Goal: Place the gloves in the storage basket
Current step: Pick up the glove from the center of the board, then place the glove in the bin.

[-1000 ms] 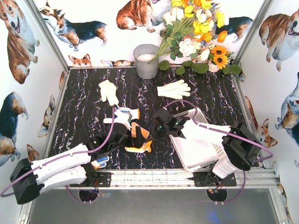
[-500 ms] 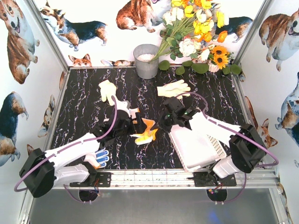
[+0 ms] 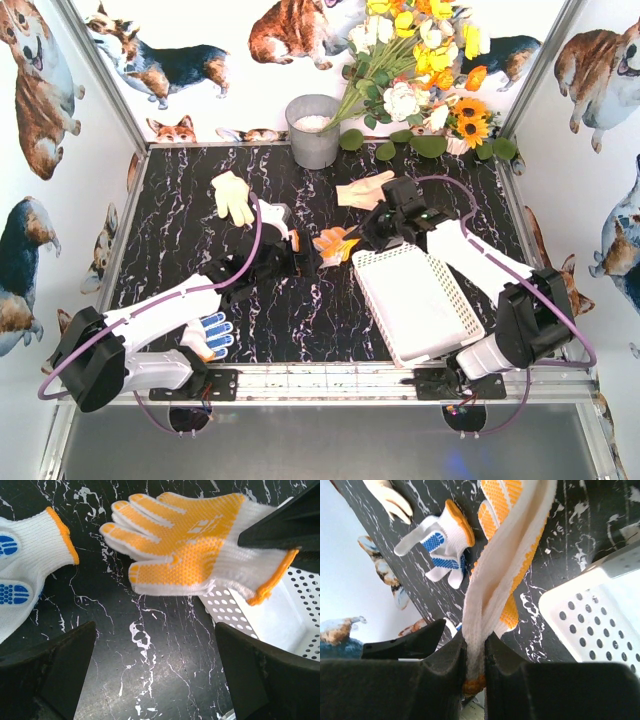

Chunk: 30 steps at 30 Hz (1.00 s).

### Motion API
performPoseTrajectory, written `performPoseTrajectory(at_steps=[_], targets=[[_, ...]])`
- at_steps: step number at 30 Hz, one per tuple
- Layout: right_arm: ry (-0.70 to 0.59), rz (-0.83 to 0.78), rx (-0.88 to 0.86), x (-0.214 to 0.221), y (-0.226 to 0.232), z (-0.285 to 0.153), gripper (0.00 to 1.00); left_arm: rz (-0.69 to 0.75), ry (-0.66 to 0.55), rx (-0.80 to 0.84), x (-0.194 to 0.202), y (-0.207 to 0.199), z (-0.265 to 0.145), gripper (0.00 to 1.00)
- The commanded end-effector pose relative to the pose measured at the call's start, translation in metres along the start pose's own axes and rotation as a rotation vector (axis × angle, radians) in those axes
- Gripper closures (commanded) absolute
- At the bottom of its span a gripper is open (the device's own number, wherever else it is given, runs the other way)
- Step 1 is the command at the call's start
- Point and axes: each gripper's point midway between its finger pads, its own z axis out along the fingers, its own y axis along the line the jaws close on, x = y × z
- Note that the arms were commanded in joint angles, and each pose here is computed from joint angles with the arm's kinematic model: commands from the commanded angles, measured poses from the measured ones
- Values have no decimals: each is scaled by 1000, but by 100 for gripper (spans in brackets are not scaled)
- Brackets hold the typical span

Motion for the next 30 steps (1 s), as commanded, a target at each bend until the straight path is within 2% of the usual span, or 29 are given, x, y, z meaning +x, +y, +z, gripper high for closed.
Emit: performPoseTrajectory(at_steps=[1,12,22,30], targets=[[-86,-11,-97,-25,28,-31,100,17,-28,30,-11,-7,1,2],[-188,34,-63,-55,-10,-80,100,29,-18,-10,-6,4,-4,1],[-193,-8,37,-31,-56,-125,100,39,-16,-27,-4,11,-14,0],[-124,2,107,-9,-84,-125,100,61,-7,-51,-4,19,-19,0]])
